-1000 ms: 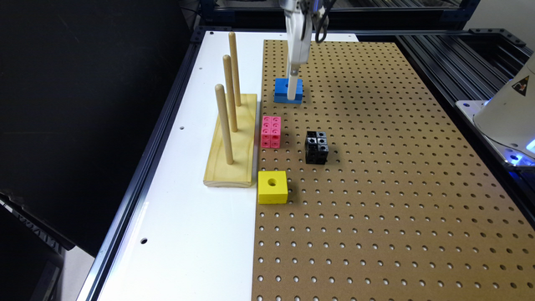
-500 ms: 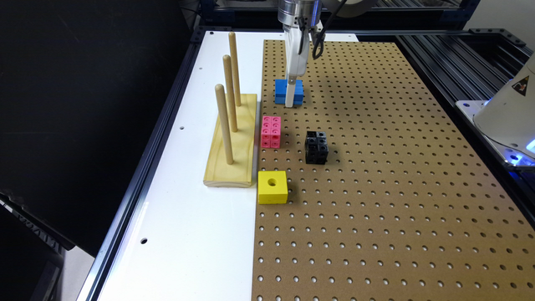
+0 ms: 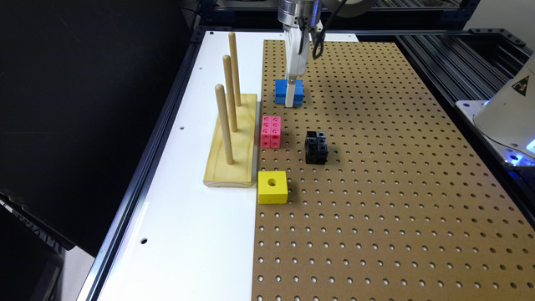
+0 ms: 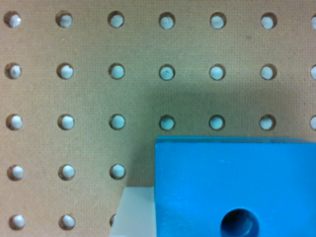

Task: Pick up blue block.

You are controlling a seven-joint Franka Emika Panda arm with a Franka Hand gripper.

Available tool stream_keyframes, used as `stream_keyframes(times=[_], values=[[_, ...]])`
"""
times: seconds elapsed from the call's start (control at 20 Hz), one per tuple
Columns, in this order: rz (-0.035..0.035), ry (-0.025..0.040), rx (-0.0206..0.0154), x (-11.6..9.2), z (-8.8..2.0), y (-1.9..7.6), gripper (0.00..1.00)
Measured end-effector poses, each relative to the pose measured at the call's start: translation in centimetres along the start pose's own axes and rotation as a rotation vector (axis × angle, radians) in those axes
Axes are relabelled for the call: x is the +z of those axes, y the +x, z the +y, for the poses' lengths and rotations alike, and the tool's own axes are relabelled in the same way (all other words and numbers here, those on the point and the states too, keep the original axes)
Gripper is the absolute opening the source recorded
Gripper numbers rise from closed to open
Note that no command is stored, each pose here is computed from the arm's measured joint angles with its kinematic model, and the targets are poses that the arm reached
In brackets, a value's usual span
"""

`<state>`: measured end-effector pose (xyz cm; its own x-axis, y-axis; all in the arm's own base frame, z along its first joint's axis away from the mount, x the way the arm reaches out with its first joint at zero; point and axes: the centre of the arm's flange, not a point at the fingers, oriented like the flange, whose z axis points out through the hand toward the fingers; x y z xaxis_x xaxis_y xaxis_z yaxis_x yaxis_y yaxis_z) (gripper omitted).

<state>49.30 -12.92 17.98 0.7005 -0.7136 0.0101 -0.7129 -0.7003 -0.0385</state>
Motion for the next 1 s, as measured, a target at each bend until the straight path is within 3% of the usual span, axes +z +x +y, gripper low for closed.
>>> stream_keyframes(times=[0.25,0.35,0.5,0.7,0.85,1.0], values=[[-0.0030,-0.0030,-0.0030,-1.5,-0.2,0.06,0.00],[-0.0011,-0.0022,-0.0037,-1.8,-0.2,0.08,0.00],[0.0018,-0.0030,-0.0065,-3.9,-0.4,0.18,0.00],[-0.0037,-0.0090,-0.0114,-6.2,-0.6,-0.03,0.00],[0.0019,-0.0058,-0.0144,-7.0,-0.9,-0.09,0.00],[0.0038,-0.0076,-0.0168,-9.1,-1.1,-0.32,0.00]])
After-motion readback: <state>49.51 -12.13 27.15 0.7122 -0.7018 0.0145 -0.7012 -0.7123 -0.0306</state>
